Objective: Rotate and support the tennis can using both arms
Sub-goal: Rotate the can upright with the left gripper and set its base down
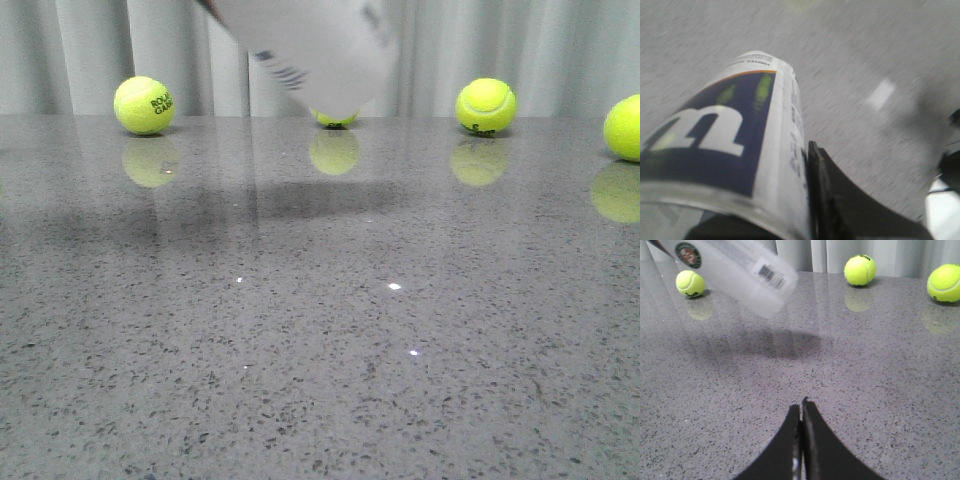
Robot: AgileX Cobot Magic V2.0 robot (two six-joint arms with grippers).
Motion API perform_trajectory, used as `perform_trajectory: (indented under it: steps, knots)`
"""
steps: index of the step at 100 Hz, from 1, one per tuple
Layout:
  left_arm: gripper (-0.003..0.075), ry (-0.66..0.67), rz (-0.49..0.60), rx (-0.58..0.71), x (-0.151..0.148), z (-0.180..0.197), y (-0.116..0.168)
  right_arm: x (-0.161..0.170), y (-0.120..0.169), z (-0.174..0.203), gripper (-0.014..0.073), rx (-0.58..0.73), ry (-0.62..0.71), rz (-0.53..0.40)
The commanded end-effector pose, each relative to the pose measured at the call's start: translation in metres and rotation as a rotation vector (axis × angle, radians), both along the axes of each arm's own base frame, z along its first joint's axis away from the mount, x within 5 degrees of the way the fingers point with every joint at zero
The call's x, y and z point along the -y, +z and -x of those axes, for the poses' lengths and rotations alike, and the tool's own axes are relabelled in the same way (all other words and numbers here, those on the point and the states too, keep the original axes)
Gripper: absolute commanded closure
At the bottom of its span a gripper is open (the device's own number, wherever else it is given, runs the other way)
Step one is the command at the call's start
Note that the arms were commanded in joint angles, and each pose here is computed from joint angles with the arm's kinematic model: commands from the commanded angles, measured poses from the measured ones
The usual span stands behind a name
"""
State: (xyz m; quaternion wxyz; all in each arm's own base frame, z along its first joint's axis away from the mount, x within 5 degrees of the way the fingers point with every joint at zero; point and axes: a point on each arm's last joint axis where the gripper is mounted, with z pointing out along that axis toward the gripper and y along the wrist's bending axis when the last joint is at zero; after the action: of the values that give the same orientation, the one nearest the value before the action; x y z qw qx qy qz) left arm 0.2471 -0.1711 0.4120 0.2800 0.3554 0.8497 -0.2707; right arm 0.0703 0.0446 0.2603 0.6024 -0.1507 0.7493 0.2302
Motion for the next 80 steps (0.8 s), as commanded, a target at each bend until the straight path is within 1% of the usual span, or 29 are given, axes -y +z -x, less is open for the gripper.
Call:
perform_trajectory:
  steps: [1, 11, 25, 47, 54, 61, 67, 75, 80]
  knots:
    - [0.0739, 0.063, -0.064, 0.074, -0.003, 0.013, 0.03, 0.0, 0.016, -0.001, 0.0655, 0.093, -0.009, -0.036]
    - [0.0739, 0.035, -0.155, 0.051, 0.004, 0.017, 0.028, 0.0, 0.016, -0.001, 0.0655, 0.093, -0.009, -0.036]
    - [0.0739, -0.013, -0.205, 0.057, 0.019, 0.019, 0.019, 0.0, 0.016, -0.001, 0.0655, 0.093, -0.009, -0.036]
    - [0.0737, -0.03, -0.225, 0.049, 0.025, 0.016, 0.013, 0.0, 0.016, -0.001, 0.0655, 0.093, -0.009, -0.036]
    - [0.0715, -0.028, -0.229, 0.044, 0.026, 0.014, 0.011, 0.0, 0.016, -0.001, 0.0655, 0.093, -0.009, -0.036]
    - [0.0645, -0.024, -0.233, 0.038, 0.026, 0.011, 0.009, 0.0, 0.016, -0.001, 0.0655, 0.093, -0.009, -0.036]
    - [0.0545, -0.025, -0.238, 0.031, 0.027, 0.009, 0.006, 0.0, 0.016, -0.001, 0.0655, 0.093, -0.009, -0.036]
    - [0.0384, -0.026, -0.241, 0.026, 0.028, 0.008, 0.005, 0.0, 0.016, -0.001, 0.0655, 0.093, -0.009, -0.036]
    - [0.031, -0.026, -0.243, 0.024, 0.029, 0.007, 0.004, 0.0, 0.016, -0.001, 0.0655, 0.093, -0.009, -0.036]
